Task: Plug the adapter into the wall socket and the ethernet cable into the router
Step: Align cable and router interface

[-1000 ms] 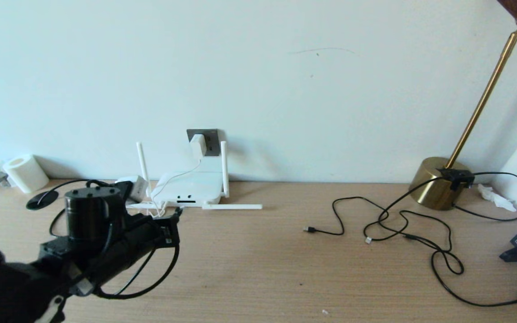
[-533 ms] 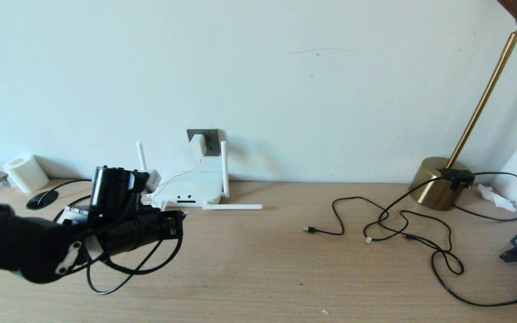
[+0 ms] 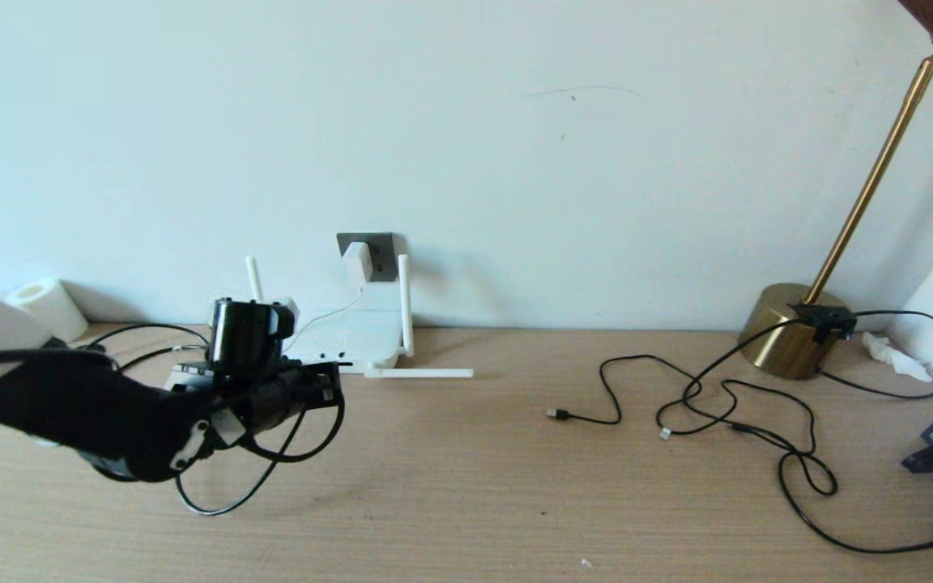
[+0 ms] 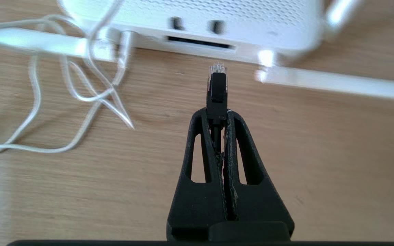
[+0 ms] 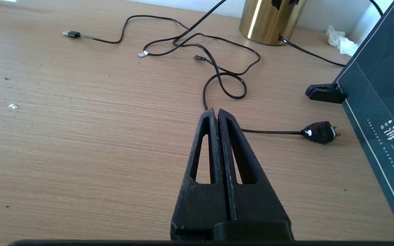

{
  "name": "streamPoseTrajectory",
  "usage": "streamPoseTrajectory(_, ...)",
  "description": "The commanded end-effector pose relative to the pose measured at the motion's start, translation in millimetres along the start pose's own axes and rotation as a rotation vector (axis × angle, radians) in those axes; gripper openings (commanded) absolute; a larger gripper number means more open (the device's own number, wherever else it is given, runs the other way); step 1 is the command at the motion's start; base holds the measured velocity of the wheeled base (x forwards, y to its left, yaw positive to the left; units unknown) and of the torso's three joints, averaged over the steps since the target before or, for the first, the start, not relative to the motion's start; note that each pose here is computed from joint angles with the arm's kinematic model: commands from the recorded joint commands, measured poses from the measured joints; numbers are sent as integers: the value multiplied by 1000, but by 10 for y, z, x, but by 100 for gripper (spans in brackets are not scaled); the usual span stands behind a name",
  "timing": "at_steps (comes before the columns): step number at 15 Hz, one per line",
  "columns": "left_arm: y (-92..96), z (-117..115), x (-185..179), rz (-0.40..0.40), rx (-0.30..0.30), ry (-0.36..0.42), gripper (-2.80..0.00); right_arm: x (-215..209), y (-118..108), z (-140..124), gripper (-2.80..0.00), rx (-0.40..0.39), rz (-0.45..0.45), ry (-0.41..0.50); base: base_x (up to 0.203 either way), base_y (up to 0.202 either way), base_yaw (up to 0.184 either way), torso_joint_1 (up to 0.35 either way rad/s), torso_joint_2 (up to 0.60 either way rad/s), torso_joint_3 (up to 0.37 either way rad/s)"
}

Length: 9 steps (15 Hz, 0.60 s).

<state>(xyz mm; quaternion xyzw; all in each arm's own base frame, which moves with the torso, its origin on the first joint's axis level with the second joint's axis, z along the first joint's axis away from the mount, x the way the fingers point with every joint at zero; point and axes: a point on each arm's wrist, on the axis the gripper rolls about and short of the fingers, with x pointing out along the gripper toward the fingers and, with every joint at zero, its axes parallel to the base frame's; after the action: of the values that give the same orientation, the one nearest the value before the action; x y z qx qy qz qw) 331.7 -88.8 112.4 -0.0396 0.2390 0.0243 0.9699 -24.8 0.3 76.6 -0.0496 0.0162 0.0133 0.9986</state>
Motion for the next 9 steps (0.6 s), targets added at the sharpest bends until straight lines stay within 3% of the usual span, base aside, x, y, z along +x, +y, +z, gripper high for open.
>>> streamPoseTrajectory(1, 2, -104, 87, 16, -4, 7, -280, 2, 0, 1, -280, 7, 1, 3, 0, 0, 0, 0, 0, 0)
streamPoseTrajectory(5, 14, -152, 169, 29, -64, 9, -280, 0, 0, 0, -280, 11, 1, 1, 0, 0, 0, 0, 0, 0)
streamPoseTrajectory(9, 23, -171, 221, 36, -85, 0, -280, 2, 0, 1, -280, 12, 1, 3, 0, 0, 0, 0, 0, 0)
